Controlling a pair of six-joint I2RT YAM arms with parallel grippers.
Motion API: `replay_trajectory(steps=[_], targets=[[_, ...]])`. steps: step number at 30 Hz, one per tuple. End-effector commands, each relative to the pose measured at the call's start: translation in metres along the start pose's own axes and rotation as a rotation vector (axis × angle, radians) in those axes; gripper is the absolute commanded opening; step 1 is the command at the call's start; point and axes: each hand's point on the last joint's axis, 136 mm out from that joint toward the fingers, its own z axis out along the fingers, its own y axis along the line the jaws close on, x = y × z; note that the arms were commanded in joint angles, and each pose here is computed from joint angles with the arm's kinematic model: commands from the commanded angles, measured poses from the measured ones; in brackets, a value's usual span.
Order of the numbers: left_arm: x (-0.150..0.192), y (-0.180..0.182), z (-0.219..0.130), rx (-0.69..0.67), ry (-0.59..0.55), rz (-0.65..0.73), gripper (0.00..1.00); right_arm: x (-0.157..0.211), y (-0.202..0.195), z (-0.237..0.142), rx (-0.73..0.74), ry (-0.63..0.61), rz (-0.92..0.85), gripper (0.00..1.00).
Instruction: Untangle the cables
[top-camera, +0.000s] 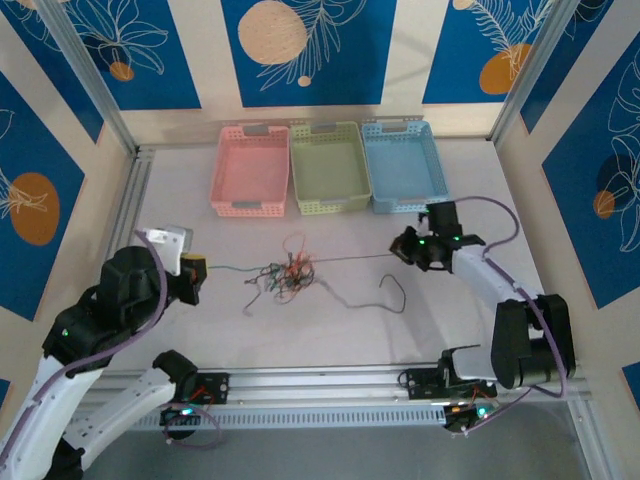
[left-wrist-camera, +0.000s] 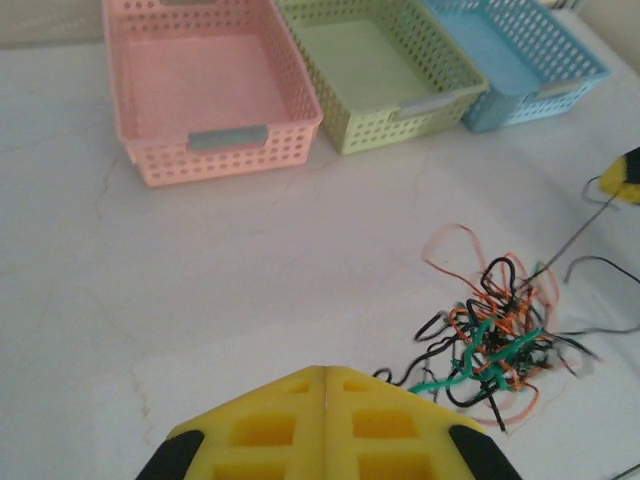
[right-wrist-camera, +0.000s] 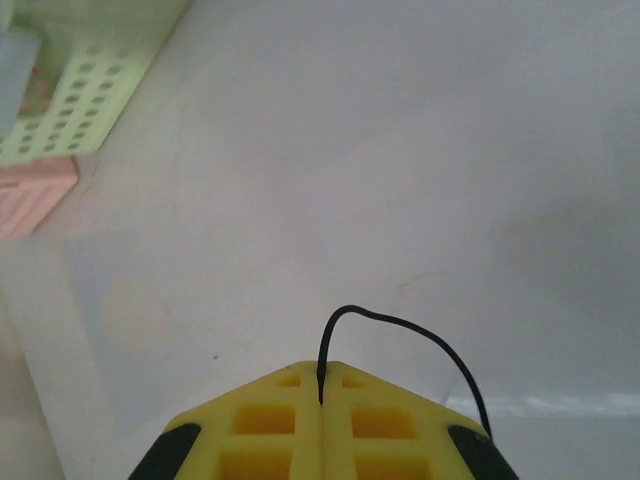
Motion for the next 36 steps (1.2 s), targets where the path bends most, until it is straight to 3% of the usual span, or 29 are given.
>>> replay_trajectory(steps=[1,7,12,18,30,33,36], targets=[[0.000,0.027,-0.017,-0.135,-0.015,0.006,0.00,-0.024,-0.031,-0.015,0.046,-0.086,0.068,0.00],[-0.014,0.045,-0.040,-0.232,-0.069,0.033,0.00,-0.050,-0.077,-0.033,0.112,-0.208,0.241,0.00],[-0.025,0.060,-0.055,-0.321,-0.115,0.060,0.00,-0.067,-0.086,-0.050,0.113,-0.273,0.310,0.00],[-0.045,0.059,-0.050,-0.351,-0.143,0.087,0.00,-0.093,-0.096,-0.066,0.112,-0.333,0.392,0.00],[-0.125,0.052,-0.042,-0.457,-0.202,0.217,0.00,-0.130,-0.124,-0.115,0.129,-0.461,0.553,0.00],[-0.130,0.061,-0.039,-0.526,-0.185,0.252,0.00,-0.127,-0.130,-0.115,0.141,-0.479,0.562,0.00],[-0.124,0.060,-0.024,-0.503,-0.154,0.251,0.00,-0.123,-0.123,-0.111,0.130,-0.467,0.536,0.00]])
